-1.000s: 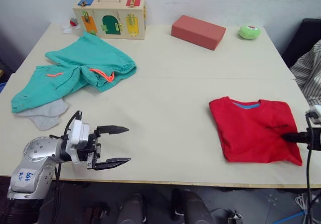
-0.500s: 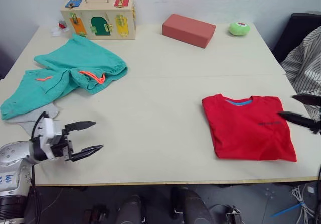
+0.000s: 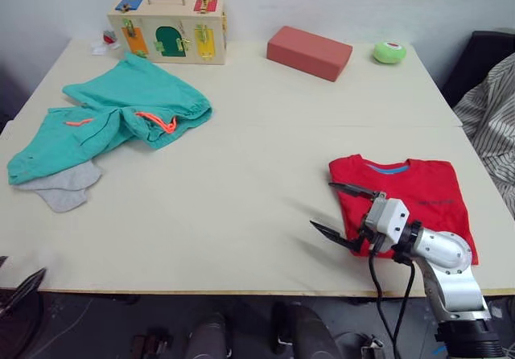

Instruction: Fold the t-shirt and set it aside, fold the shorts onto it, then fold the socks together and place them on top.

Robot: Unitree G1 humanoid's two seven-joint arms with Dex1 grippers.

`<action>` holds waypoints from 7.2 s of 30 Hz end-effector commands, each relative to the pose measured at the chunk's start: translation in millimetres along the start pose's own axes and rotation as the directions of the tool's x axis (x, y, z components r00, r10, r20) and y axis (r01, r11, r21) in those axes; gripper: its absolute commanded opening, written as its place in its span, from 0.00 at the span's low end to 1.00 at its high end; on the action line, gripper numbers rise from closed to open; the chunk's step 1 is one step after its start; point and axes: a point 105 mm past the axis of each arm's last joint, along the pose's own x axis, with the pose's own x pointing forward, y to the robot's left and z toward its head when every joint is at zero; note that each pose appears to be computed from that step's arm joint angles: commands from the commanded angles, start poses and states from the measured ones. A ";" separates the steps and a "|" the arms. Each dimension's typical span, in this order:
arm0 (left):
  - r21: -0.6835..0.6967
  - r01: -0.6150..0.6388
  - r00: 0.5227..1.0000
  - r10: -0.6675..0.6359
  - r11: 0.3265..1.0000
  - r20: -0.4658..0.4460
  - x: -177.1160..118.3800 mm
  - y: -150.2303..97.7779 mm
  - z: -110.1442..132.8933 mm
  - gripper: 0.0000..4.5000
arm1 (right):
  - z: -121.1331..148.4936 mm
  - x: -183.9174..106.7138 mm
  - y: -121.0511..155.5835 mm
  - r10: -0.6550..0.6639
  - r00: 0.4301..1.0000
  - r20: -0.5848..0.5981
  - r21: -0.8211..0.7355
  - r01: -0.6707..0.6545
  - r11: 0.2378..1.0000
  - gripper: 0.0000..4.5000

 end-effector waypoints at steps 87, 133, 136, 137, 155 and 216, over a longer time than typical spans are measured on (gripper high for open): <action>0.840 0.379 0.925 -0.201 0.388 -0.324 301.1 -138.0 164.7 0.87 | 49.0 -20.6 26.8 -0.208 0.978 -0.020 0.081 0.209 0.975 1.00; 0.448 0.894 0.015 -1.000 0.009 -0.010 179.7 -356.7 174.1 0.41 | 38.4 -26.2 20.7 -0.130 0.983 -0.130 0.154 0.150 0.977 1.00; 0.413 0.911 -0.014 -0.999 0.002 0.037 163.2 -339.0 180.6 0.61 | 39.2 -20.2 21.6 -0.110 0.986 -0.124 0.147 0.128 0.981 1.00; 0.393 0.920 -0.020 -0.998 0.004 0.057 156.9 -331.5 183.1 0.69 | 39.0 -18.2 22.0 -0.104 0.987 -0.121 0.138 0.120 0.983 1.00; 0.394 0.775 0.578 -0.806 0.493 -0.129 138.7 -182.6 110.4 0.98 | 24.8 26.8 42.2 0.035 0.991 -0.131 0.178 -0.012 0.984 1.00; 0.411 0.882 0.435 -0.733 0.230 -0.523 113.2 -148.0 164.1 0.00 | 32.3 -26.0 76.3 0.553 0.825 -0.120 0.200 -0.525 0.827 0.01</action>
